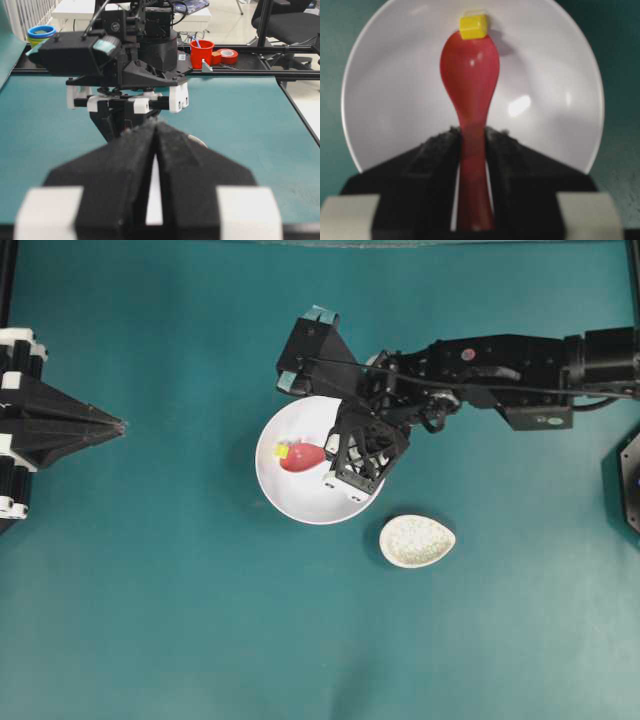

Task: Scoop the yellow hexagonal prism block from the bowl with a spoon using the right arm.

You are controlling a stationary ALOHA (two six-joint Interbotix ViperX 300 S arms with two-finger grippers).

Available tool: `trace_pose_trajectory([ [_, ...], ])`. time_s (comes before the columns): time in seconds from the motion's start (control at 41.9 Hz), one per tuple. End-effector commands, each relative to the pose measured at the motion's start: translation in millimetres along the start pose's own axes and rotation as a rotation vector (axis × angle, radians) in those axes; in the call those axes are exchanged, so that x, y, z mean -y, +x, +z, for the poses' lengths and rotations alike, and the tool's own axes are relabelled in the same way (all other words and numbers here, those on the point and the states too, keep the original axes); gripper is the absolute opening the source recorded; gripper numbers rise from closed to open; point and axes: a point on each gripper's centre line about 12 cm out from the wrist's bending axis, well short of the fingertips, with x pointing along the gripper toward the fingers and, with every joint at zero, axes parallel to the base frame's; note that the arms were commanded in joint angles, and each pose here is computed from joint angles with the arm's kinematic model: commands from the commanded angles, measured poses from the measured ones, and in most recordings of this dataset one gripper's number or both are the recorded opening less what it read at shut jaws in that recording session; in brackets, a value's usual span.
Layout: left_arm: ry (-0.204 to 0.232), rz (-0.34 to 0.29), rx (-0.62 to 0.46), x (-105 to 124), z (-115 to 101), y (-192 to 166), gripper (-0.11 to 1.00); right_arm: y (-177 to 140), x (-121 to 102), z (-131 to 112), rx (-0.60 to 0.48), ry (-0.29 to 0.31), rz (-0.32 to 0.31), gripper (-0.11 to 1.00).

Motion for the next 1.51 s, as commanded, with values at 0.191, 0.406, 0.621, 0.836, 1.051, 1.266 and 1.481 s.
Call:
trace_pose_trajectory([
  [0.191,0.001,-0.002,0.012,0.4,4.3,2.3,0.00,-17.9,-4.8,4.1,0.085,-0.005,0.023,0.24],
  [0.406,0.000,-0.002,0.011,0.4,3.9,2.5,0.00,-18.8,-5.6,3.0,0.101,-0.007,0.027,0.24],
  [0.621,0.001,-0.002,0.009,0.4,3.6,2.8,0.00,-19.8,-7.6,1.2,0.136,-0.012,0.037,0.24],
  [0.836,0.001,-0.002,0.005,0.4,2.6,2.6,0.00,-23.1,-5.5,-2.3,0.190,-0.010,0.045,0.24],
  [1.051,0.001,-0.002,0.008,0.4,3.0,2.6,0.00,-25.6,-4.9,-5.7,0.229,-0.012,0.053,0.24],
  [1.266,0.000,-0.002,0.009,0.3,3.6,2.8,0.00,-25.7,-4.5,-5.2,0.255,-0.011,0.057,0.24],
  [1.481,0.001,-0.002,0.005,0.4,2.6,2.6,0.00,-23.5,-3.0,-7.6,0.265,-0.010,0.057,0.24],
])
